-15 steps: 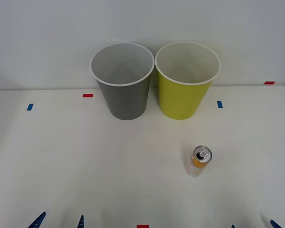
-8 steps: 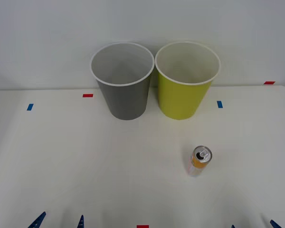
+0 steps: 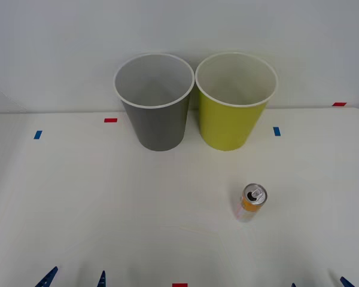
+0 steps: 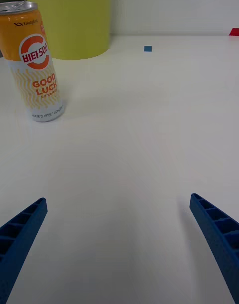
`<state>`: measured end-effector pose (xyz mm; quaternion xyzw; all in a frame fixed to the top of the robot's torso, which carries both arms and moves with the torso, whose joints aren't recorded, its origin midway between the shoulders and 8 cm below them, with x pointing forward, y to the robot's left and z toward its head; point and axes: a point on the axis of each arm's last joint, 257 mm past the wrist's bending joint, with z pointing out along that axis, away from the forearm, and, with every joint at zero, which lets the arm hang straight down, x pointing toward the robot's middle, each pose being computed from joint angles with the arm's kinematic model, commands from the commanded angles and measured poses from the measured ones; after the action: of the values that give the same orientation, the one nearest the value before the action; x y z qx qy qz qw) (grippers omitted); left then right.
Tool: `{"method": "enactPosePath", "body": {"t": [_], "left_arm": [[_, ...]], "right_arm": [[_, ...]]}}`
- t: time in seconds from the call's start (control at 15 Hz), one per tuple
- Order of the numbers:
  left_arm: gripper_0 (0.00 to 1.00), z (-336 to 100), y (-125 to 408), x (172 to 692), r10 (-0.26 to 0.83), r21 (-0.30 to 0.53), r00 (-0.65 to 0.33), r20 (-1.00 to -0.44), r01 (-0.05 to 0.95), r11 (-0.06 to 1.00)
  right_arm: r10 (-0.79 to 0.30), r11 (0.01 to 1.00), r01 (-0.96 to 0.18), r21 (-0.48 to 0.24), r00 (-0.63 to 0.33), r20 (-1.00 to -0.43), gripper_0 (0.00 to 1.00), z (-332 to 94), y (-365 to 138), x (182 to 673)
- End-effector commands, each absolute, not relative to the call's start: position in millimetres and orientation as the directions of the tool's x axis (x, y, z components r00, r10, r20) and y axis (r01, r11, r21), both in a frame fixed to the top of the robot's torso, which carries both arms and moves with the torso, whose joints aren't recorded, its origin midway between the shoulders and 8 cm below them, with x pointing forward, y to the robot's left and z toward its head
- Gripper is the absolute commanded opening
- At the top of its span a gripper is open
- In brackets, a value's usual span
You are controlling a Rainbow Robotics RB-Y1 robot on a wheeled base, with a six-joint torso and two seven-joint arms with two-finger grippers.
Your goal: Put cans in the gray bin and PET bottles in the light green bin.
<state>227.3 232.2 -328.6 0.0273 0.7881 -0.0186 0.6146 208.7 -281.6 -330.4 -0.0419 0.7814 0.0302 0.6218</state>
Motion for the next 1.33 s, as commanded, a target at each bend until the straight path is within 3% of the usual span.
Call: {"method": "enactPosePath", "body": {"t": [0.07,1.33], "left_arm": [[1.00,-328.6,232.2,227.3,0.020,0.004,-0.243,-0.970,0.066,0.998],[1.00,-328.6,232.2,227.3,0.020,0.004,-0.243,-0.970,0.066,0.998]], "right_arm": [[-0.028,0.995,-0.103,-0.005,-0.223,-0.974,1.00,-330.4,-281.6,208.7],[-0.028,0.995,-0.103,-0.005,-0.223,-0.974,1.00,-330.4,-281.6,208.7]]}}
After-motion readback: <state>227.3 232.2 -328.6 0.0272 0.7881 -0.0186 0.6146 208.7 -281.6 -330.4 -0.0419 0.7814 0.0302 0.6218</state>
